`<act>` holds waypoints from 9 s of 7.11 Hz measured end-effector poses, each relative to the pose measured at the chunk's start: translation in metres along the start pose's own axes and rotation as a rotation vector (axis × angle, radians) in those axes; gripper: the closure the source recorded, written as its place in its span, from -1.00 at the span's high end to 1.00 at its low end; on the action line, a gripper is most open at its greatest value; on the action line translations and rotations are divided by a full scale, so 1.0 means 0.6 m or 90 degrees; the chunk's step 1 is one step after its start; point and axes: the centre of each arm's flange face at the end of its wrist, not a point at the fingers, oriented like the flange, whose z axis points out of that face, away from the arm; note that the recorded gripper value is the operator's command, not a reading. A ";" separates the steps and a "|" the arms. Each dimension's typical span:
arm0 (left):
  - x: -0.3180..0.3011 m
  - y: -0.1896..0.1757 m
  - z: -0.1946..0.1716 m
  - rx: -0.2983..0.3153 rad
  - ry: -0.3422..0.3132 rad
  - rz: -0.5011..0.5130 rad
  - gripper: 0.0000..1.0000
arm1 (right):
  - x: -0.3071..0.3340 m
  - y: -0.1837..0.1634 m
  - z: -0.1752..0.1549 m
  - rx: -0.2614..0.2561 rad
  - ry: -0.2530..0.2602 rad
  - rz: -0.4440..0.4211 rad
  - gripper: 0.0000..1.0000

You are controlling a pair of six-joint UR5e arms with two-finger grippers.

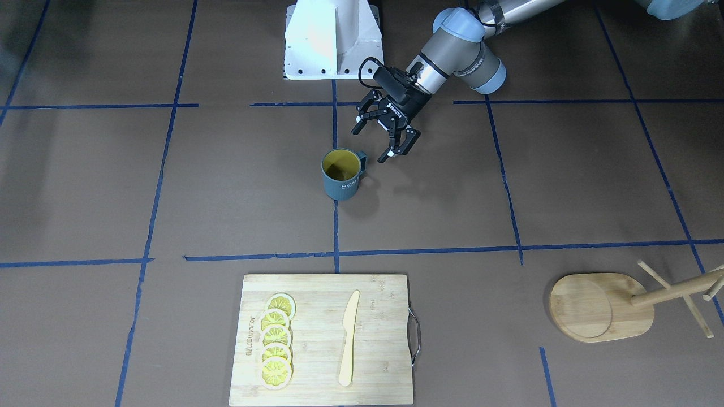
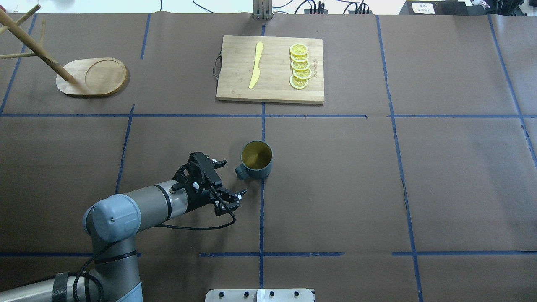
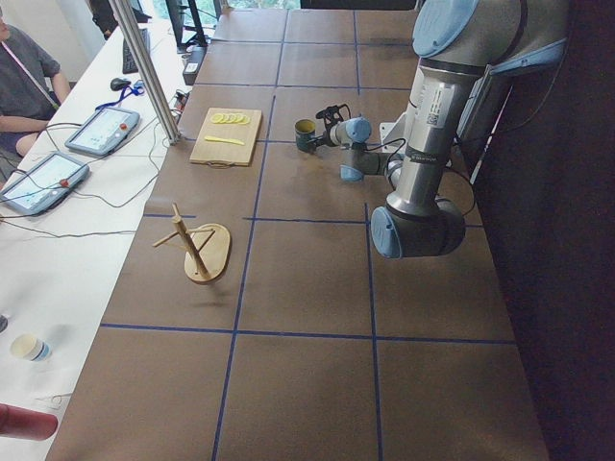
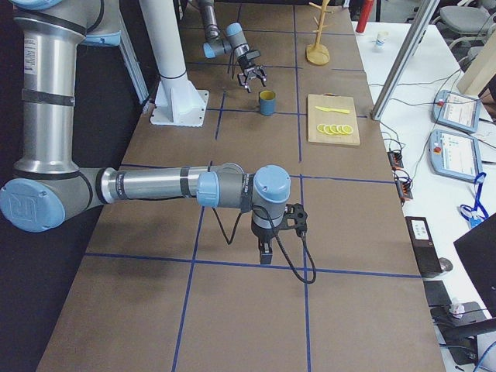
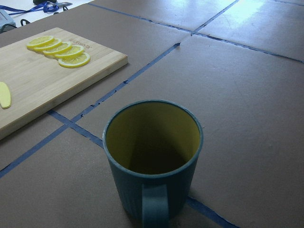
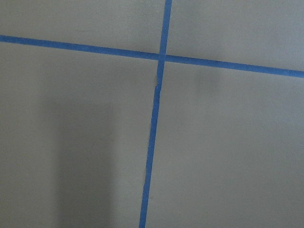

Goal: Hang cup on storage rack
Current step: 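Reach the left gripper to the mug handle and grasp it, then lift the mug by its handle with the left gripper toward the wooden rack, then hook the mug handle over a rack peg with the left gripper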

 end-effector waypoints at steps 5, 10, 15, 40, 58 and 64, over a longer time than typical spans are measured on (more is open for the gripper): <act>0.001 0.006 0.052 -0.010 -0.015 0.001 0.27 | 0.000 0.000 0.000 0.000 0.000 -0.001 1.00; 0.002 0.005 0.061 -0.006 -0.011 -0.005 -1.00 | 0.001 0.000 0.002 -0.001 0.000 0.000 1.00; -0.030 -0.039 0.032 0.077 0.007 -0.152 -1.00 | 0.001 0.000 0.002 -0.002 0.000 -0.001 1.00; -0.741 0.028 -0.377 0.499 0.286 -1.499 -0.97 | 0.000 -0.003 -0.001 0.001 0.003 -0.005 1.00; -0.719 0.160 -0.472 0.489 0.306 -1.486 1.00 | -0.002 -0.006 -0.003 0.002 0.005 -0.006 1.00; -0.612 0.171 -0.576 0.371 0.192 -1.104 1.00 | -0.001 -0.008 -0.002 0.002 0.005 -0.006 1.00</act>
